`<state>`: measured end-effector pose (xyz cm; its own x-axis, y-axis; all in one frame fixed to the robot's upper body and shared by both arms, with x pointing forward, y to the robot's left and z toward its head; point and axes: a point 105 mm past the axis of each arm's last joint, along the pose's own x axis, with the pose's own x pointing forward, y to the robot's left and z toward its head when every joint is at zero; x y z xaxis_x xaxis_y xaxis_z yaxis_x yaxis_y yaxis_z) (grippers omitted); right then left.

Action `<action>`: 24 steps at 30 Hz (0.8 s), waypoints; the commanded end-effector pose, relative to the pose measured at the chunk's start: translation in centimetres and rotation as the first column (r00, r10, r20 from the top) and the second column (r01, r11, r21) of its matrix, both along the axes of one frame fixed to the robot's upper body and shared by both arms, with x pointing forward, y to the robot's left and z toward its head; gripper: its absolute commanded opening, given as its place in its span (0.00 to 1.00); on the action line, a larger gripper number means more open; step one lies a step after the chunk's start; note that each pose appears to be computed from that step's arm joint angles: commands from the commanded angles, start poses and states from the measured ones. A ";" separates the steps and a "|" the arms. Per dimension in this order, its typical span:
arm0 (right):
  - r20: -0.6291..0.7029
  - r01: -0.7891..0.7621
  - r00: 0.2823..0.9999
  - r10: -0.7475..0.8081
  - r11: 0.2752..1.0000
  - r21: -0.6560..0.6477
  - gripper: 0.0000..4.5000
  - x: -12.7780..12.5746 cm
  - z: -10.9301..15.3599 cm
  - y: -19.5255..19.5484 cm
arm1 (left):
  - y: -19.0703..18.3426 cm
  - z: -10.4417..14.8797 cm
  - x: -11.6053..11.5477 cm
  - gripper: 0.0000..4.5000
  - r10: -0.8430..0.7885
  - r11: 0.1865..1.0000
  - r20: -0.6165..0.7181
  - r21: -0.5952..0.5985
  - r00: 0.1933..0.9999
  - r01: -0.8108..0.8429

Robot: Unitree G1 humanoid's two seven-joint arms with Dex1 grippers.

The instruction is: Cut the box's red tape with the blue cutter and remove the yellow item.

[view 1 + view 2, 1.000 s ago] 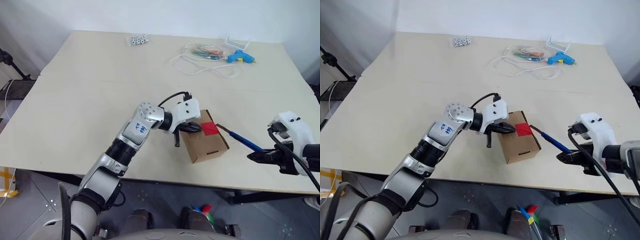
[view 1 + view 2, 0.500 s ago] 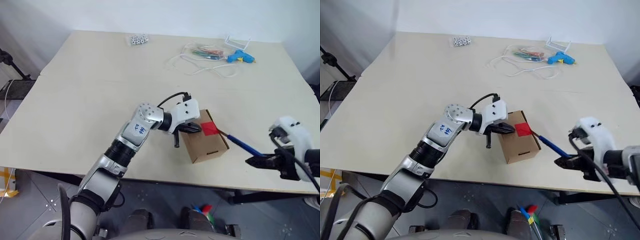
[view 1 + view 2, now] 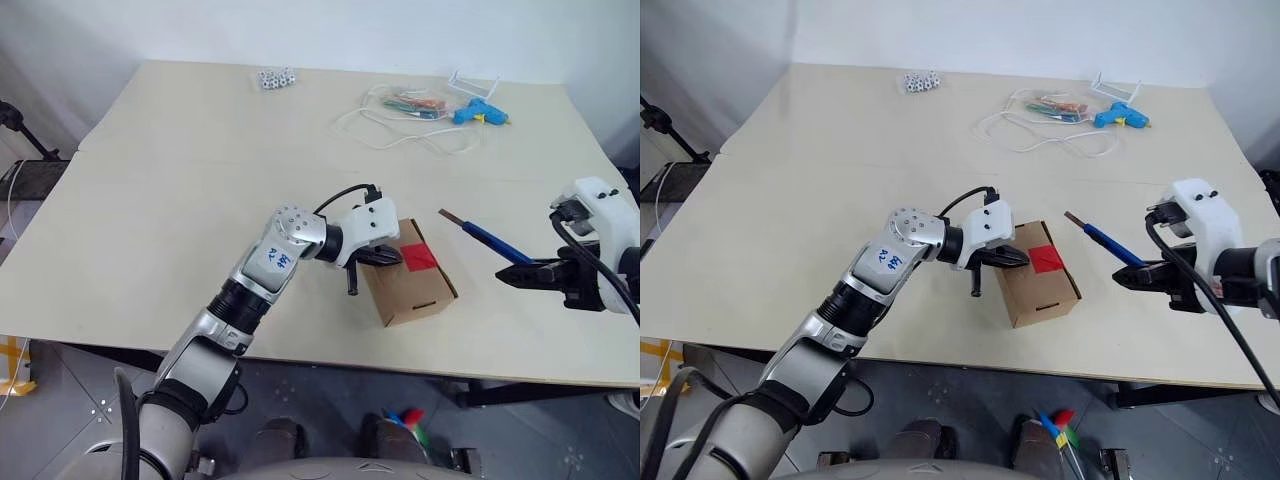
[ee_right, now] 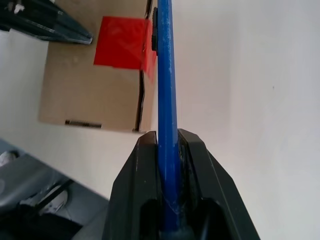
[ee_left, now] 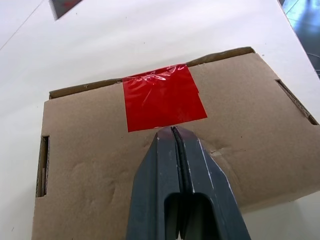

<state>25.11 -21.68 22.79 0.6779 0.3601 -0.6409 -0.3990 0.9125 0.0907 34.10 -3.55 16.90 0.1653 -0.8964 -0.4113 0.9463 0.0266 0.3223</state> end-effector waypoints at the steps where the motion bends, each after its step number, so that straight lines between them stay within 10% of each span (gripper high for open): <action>1: 0.017 0.008 1.000 -0.008 1.000 0.007 0.04 0.5 -0.3 0.5 | 0.4 -2.2 -0.2 0.00 0.017 0.998 -0.065 0.067 0.998 -0.012; 24: -0.083 0.027 0.996 -0.026 1.000 0.010 0.04 0.8 -2.9 0.6 | 0.9 -2.2 -0.3 0.00 0.030 0.997 -0.071 0.079 0.997 -0.024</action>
<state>26.08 -20.76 19.11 0.6202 0.3622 -0.6958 -0.3618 0.9191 0.1560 33.92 -3.37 17.02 0.1704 -0.8890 -0.4249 0.9474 0.0293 0.3188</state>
